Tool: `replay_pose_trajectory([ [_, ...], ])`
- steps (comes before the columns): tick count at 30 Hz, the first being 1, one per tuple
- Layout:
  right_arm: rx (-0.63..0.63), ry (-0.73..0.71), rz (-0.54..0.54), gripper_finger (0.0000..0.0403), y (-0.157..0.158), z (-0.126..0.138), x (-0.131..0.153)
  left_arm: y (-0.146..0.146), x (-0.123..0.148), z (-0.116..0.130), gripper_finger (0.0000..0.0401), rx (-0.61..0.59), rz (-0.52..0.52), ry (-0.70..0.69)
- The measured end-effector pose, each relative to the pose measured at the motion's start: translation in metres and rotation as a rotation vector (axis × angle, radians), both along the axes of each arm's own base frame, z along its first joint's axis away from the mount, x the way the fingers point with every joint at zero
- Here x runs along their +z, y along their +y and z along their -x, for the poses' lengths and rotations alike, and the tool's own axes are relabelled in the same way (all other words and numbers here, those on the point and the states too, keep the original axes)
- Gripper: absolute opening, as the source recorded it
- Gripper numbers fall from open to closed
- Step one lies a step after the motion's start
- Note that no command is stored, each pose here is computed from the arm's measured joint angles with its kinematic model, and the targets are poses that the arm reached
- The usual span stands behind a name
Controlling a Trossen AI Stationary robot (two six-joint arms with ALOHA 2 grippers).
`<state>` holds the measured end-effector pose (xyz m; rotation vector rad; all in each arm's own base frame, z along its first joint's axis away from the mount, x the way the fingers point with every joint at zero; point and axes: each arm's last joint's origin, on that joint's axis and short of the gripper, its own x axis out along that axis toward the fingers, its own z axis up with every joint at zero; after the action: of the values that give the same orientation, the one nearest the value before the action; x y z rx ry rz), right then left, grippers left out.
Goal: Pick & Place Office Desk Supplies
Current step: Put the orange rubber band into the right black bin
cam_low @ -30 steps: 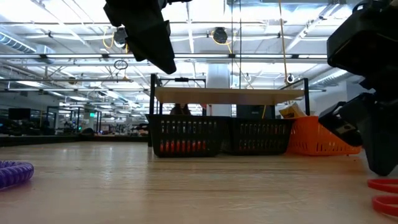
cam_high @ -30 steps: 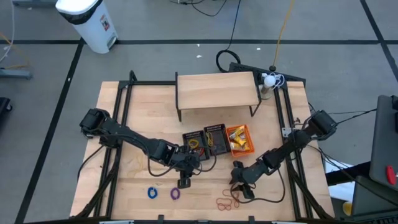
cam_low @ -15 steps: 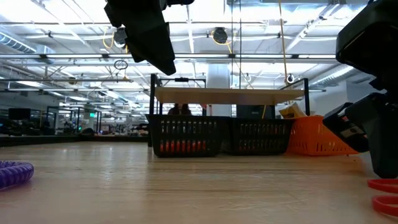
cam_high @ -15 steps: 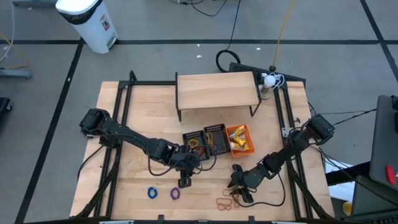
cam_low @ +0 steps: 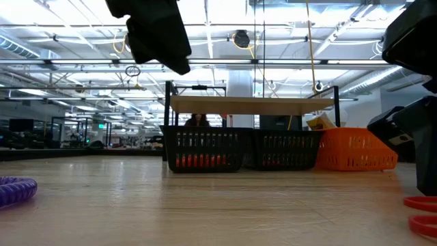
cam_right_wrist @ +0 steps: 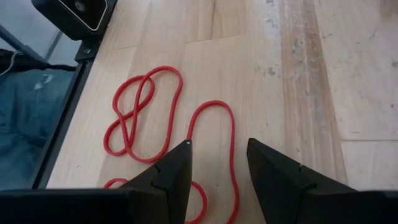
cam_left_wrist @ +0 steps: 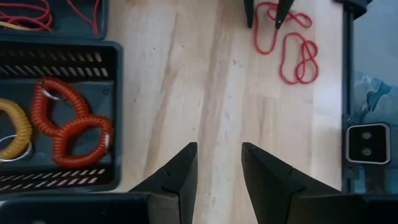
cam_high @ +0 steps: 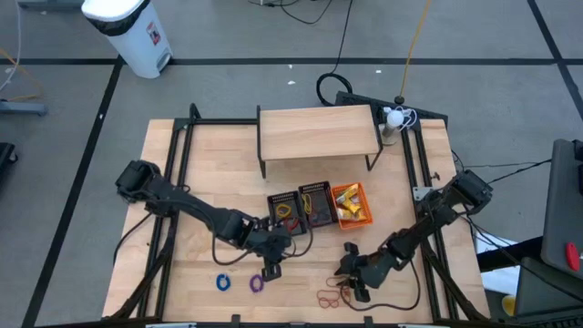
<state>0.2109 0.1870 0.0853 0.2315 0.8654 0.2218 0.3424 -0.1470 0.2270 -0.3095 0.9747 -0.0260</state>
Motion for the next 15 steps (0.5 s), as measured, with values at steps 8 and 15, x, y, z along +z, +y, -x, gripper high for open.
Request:
replay_pose_trajectory([
  [8, -0.036, 0.016, 0.066, 0.0138, 0.002, 0.007, -0.008, -0.020, 0.002, 0.007, 0.0124, -0.005, 0.023, -0.032],
  [15, -0.081, 0.013, 0.131, 0.0130, -0.002, 0.005, -0.022, -0.025, 0.003, 0.009, 0.0124, -0.020, 0.026, -0.039],
])
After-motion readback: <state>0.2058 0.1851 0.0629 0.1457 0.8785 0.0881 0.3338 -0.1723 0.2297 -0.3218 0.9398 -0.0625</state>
